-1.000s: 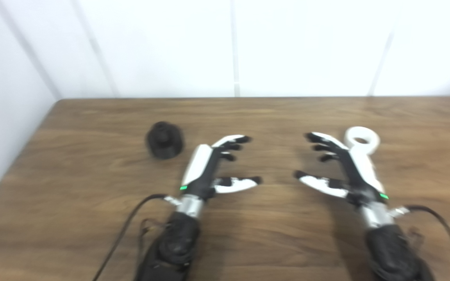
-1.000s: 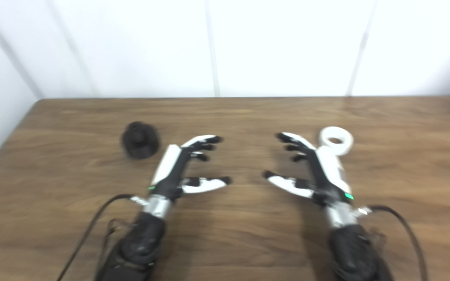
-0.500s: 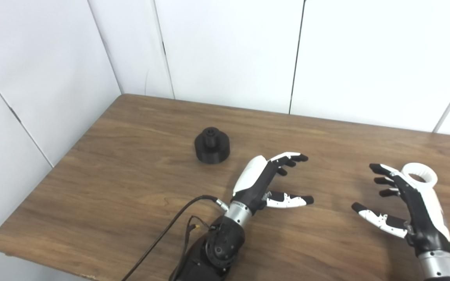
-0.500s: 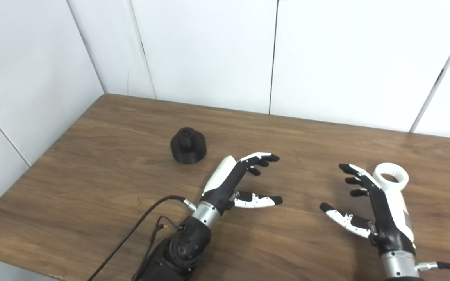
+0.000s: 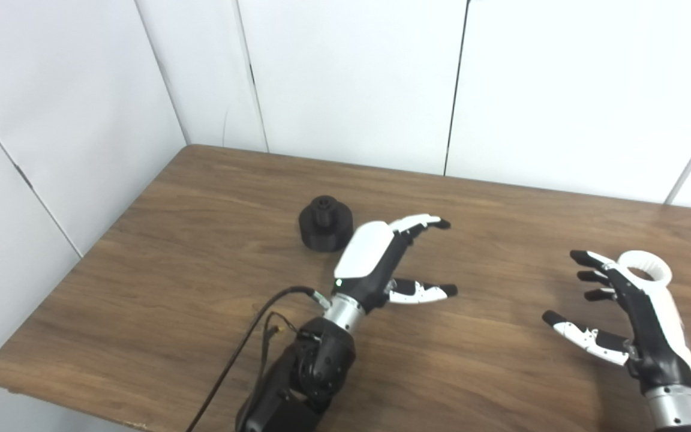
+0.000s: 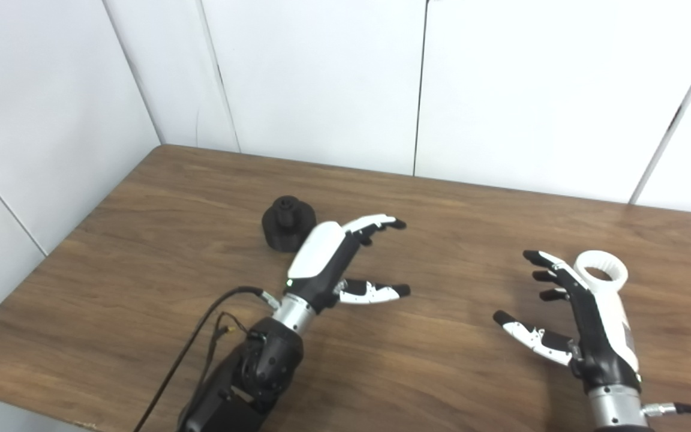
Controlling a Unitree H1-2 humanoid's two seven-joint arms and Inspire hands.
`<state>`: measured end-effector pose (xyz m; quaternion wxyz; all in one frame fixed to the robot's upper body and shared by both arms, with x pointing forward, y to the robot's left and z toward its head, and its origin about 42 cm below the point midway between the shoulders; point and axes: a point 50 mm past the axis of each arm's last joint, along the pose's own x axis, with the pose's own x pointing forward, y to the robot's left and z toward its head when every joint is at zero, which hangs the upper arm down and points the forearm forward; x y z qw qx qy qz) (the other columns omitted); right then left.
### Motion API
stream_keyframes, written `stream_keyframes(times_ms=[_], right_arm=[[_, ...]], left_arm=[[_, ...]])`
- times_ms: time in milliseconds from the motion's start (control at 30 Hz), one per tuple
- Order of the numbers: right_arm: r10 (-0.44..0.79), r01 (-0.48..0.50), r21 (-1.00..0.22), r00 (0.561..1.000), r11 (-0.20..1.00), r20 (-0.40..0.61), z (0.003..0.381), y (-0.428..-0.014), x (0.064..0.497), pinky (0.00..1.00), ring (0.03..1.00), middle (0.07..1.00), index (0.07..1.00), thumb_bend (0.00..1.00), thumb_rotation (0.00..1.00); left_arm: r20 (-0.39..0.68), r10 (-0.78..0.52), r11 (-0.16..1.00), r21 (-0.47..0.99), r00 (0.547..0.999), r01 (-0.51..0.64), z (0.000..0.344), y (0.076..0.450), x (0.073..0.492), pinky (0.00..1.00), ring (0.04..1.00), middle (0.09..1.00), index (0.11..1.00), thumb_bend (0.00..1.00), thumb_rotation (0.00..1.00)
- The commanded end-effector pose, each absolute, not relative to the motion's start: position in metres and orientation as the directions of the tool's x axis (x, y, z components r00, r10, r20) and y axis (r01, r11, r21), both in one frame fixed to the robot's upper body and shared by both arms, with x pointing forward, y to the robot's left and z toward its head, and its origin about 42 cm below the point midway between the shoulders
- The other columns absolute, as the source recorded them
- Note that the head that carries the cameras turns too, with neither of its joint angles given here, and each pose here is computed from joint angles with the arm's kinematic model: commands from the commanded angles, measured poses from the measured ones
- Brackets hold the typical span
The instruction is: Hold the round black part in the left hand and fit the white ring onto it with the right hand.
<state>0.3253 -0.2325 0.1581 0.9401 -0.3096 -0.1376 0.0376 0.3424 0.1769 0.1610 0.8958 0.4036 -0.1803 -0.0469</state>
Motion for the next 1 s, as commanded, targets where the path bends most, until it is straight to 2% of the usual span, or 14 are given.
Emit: stream_keyframes(times_ms=[0,133,267,467,733,867,967], right_arm=[[0.174,0.044,-0.584,0.934,0.810,0.312,0.177,-0.233,0.334,0.66,0.771,0.822,0.803,0.67,0.21],[0.176,0.044,-0.586,0.933,0.809,0.313,0.176,-0.233,0.334,0.66,0.768,0.818,0.802,0.67,0.21],[0.177,0.047,-0.589,0.932,0.807,0.317,0.176,-0.233,0.335,0.65,0.765,0.817,0.801,0.67,0.21],[0.176,0.039,-0.580,0.934,0.814,0.311,0.174,-0.233,0.335,0.66,0.773,0.824,0.801,0.67,0.20],[0.175,0.038,-0.580,0.936,0.814,0.307,0.173,-0.234,0.335,0.66,0.771,0.823,0.802,0.68,0.21],[0.175,0.040,-0.580,0.935,0.814,0.310,0.172,-0.234,0.335,0.65,0.770,0.821,0.799,0.68,0.21],[0.172,0.042,-0.581,0.936,0.813,0.308,0.171,-0.235,0.335,0.65,0.772,0.826,0.803,0.68,0.21]], left_arm=[[0.384,-0.229,0.644,0.749,0.894,-0.156,0.191,0.184,0.351,0.78,0.868,0.860,0.775,0.74,0.29],[0.405,-0.217,0.599,0.774,0.888,-0.206,0.199,0.198,0.352,0.85,0.880,0.861,0.771,0.75,0.29],[0.432,-0.219,0.549,0.796,0.875,-0.256,0.212,0.213,0.354,0.83,0.885,0.866,0.767,0.75,0.30],[0.464,-0.196,0.500,0.805,0.864,-0.319,0.234,0.235,0.359,0.86,0.911,0.894,0.779,0.75,0.32],[0.457,-0.147,0.392,0.841,0.877,-0.373,0.252,0.261,0.365,0.99,0.988,0.914,0.789,0.77,0.31],[0.466,-0.130,0.353,0.847,0.875,-0.398,0.255,0.273,0.370,0.97,0.993,0.933,0.785,0.78,0.29],[0.454,-0.110,0.336,0.854,0.884,-0.396,0.256,0.282,0.372,1.00,1.000,0.987,0.797,0.77,0.29]])
